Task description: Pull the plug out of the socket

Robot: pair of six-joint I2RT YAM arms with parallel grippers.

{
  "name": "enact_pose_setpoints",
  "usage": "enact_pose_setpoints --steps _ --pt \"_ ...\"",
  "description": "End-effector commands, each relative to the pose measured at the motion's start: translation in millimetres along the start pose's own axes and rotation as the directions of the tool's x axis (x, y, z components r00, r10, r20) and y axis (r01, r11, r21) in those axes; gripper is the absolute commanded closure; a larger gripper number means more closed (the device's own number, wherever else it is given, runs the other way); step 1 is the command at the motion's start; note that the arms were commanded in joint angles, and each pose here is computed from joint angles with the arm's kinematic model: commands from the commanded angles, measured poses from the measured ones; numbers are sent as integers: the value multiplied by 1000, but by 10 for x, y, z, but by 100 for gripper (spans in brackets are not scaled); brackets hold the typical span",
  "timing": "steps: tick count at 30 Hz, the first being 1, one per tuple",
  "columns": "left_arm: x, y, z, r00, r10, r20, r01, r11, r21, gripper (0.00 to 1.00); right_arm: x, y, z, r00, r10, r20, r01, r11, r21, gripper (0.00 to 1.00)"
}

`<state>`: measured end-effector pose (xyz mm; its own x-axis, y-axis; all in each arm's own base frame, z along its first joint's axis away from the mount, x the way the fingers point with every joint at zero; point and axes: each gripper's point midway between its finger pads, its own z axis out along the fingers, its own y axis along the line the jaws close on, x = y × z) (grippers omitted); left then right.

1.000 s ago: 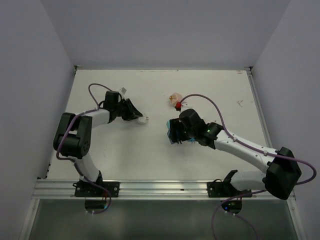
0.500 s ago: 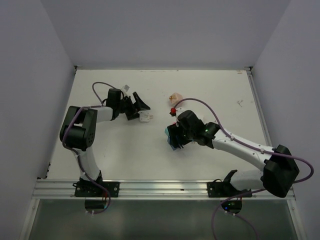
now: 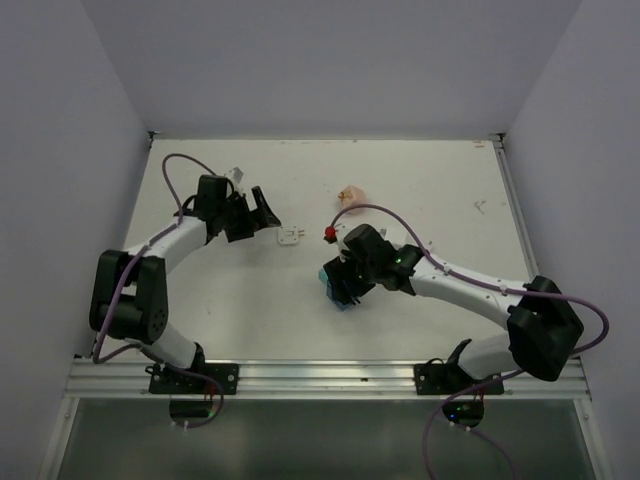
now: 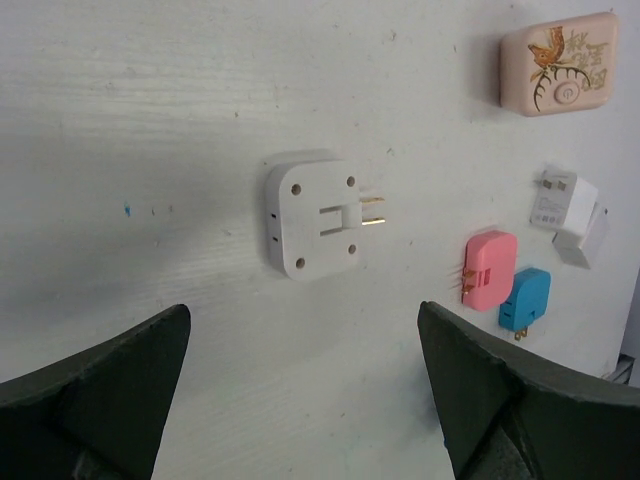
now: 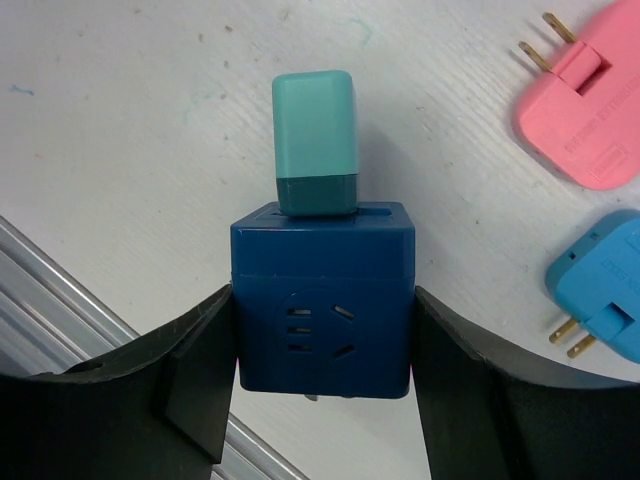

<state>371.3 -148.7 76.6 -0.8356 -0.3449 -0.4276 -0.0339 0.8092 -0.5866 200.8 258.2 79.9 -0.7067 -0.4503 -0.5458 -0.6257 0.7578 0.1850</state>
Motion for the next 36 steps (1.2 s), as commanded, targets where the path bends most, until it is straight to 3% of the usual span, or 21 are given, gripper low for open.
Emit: enact_pose_setpoints --steps 1,10,16,24,36 --pt "78 66 -344 997 81 5 -81 995 -57 0 -351 222 -25 989 -49 138 62 994 -89 100" --pt "650 -152 -608 993 -119 -27 120 991 63 0 -486 450 151 976 -52 211 84 986 -144 100" --pt "867 -509 -617 988 -152 -22 153 972 176 0 -657 564 140 964 -16 267 62 984 -165 100" --pt "858 -821 -619 974 -225 29 207 935 288 0 -722 635 67 955 14 298 44 981 -188 100" --pt "1029 -972 -525 978 -210 11 198 935 294 6 -764 639 -67 933 120 338 -48 976 -212 100"
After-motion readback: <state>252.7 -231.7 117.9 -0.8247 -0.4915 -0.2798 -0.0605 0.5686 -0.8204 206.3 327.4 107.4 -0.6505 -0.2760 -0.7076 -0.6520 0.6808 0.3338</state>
